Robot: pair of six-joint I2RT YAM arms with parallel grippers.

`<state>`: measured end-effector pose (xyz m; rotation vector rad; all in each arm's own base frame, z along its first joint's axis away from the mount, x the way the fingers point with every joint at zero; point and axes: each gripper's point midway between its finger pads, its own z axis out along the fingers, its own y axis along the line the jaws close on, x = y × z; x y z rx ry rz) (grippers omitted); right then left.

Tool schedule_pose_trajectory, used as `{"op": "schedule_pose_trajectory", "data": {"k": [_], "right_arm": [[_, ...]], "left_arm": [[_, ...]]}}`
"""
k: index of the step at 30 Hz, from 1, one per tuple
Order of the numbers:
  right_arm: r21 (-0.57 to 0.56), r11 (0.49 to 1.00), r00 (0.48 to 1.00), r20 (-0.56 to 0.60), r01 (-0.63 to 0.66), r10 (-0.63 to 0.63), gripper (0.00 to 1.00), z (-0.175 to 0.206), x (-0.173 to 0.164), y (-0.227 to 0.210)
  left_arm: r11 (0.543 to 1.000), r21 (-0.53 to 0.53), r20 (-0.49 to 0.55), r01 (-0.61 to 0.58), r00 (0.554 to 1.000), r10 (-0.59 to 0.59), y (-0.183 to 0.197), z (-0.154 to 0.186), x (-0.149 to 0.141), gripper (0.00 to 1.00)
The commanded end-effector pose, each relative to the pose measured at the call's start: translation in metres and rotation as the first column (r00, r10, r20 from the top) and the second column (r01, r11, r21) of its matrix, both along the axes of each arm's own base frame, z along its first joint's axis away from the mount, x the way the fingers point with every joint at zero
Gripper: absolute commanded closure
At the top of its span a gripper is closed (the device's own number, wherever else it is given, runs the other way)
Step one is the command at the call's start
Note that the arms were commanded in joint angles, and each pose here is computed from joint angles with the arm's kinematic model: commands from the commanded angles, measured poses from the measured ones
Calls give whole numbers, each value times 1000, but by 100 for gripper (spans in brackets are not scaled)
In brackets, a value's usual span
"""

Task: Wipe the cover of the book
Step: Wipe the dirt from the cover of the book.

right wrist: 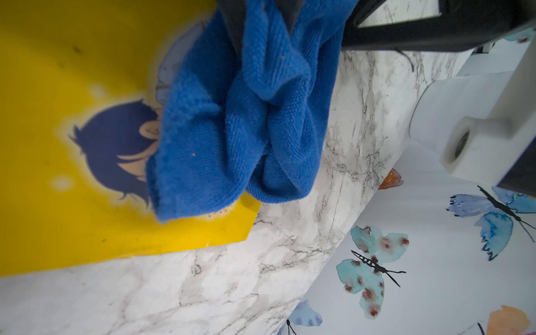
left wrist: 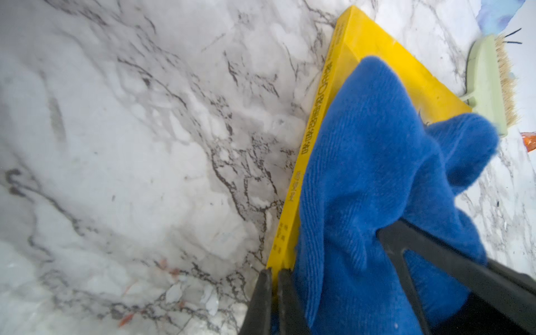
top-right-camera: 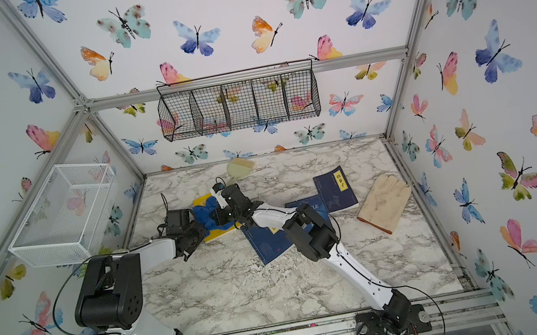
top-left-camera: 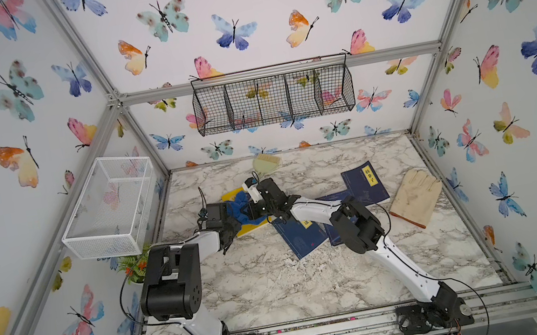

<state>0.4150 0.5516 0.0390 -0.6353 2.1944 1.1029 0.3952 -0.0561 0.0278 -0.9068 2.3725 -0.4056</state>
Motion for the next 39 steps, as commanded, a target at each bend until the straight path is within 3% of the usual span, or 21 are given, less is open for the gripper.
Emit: {"op": "schedule_pose_trajectory", "data": {"k": [1,6,11,16,21,28,34,39], "right_arm": [[-186,982,975,-223,-24,-18,99,-83,-45,-45],[-163,987,979,-201,-14,-19,99,-65,-52,-52],[-175,985,992,-126,6,-28,99,-60,-19,-29],[-183,982,991,-114,52,-73,99,-83,7,-18],[-194,980,978,-194,35,-74,99,-105,-12,-31],[-204,976,978,-176,75,-112,99,-76,-31,-62],[-194,972,983,-106,131,-153,98,-69,12,-38],[-82,968,959,-140,238,-248,96,-70,60,-24]], "left_arm": [[999,-12,-217,40,975,-42,-5,-41,-51,92],[999,-12,-217,47,975,-48,-6,-41,-50,92],[999,-10,-216,45,975,-46,-5,-41,-51,92],[999,-14,-215,43,976,-45,-6,-41,-52,91],[999,-15,-216,47,975,-49,-6,-41,-52,91],[998,-20,-216,53,975,-56,-8,-41,-50,92],[999,-29,-201,36,979,-41,-8,-40,-52,91],[998,-45,-197,41,979,-49,-11,-40,-53,92]]}}
